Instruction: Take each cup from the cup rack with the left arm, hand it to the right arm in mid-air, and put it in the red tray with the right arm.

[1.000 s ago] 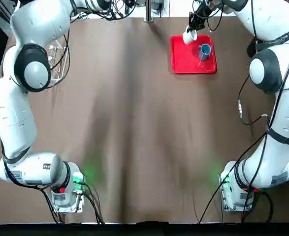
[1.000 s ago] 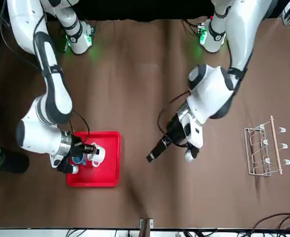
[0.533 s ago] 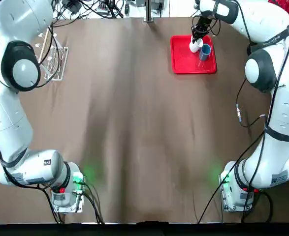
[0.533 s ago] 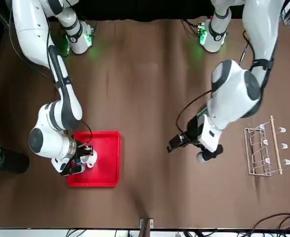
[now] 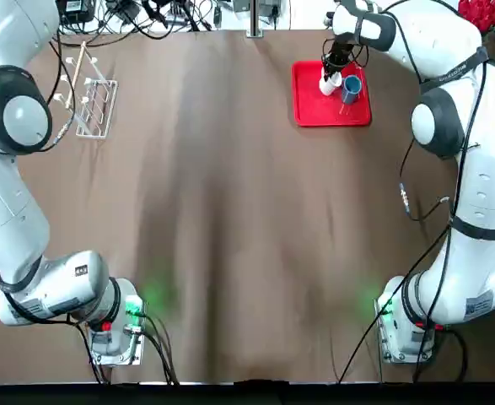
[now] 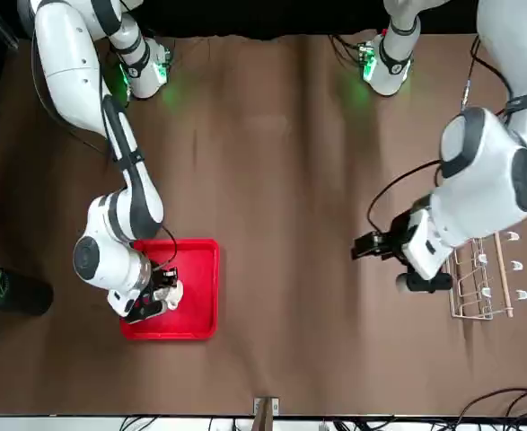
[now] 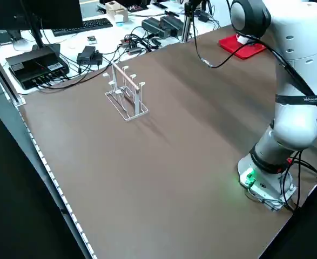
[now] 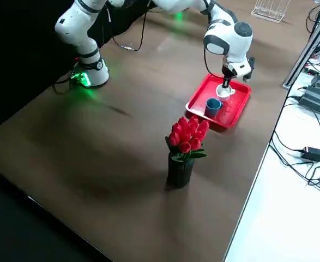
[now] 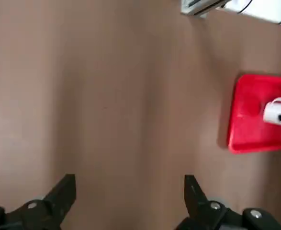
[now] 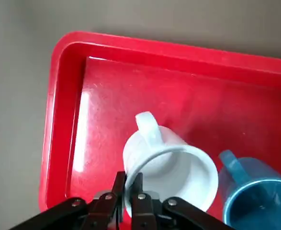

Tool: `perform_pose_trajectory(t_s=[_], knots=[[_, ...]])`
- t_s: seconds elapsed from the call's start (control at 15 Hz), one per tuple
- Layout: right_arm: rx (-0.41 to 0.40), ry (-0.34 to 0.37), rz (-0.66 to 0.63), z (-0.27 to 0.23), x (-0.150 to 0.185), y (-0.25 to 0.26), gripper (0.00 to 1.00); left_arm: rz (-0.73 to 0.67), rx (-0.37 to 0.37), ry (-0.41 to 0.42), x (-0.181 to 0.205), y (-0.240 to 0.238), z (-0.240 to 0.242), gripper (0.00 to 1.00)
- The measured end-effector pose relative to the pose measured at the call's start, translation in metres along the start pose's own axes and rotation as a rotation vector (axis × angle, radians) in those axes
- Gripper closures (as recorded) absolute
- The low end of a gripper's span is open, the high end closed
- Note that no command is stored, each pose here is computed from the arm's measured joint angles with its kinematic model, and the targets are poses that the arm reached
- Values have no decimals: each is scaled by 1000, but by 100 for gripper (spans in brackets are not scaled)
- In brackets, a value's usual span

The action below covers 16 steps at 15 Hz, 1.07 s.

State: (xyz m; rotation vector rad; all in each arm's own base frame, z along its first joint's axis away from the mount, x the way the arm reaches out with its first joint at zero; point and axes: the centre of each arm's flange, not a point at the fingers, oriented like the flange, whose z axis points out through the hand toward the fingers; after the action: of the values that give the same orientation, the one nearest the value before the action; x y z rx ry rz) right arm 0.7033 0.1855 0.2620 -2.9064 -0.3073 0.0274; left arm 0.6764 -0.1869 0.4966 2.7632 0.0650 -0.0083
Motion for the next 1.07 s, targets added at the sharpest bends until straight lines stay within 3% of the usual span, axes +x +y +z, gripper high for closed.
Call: perform_pose_trajectory(t_s=[0.33,0.87,1.07], knots=[[0,-13,-14,9,-1,-9,92,81,144,13,-4,-29,-32,0],[-2,-31,-16,23,-3,-8,85,64,178,-2,-4,-58,-47,0],[-2,-31,-16,23,-3,-8,61,65,183,2,-6,-58,-53,0]])
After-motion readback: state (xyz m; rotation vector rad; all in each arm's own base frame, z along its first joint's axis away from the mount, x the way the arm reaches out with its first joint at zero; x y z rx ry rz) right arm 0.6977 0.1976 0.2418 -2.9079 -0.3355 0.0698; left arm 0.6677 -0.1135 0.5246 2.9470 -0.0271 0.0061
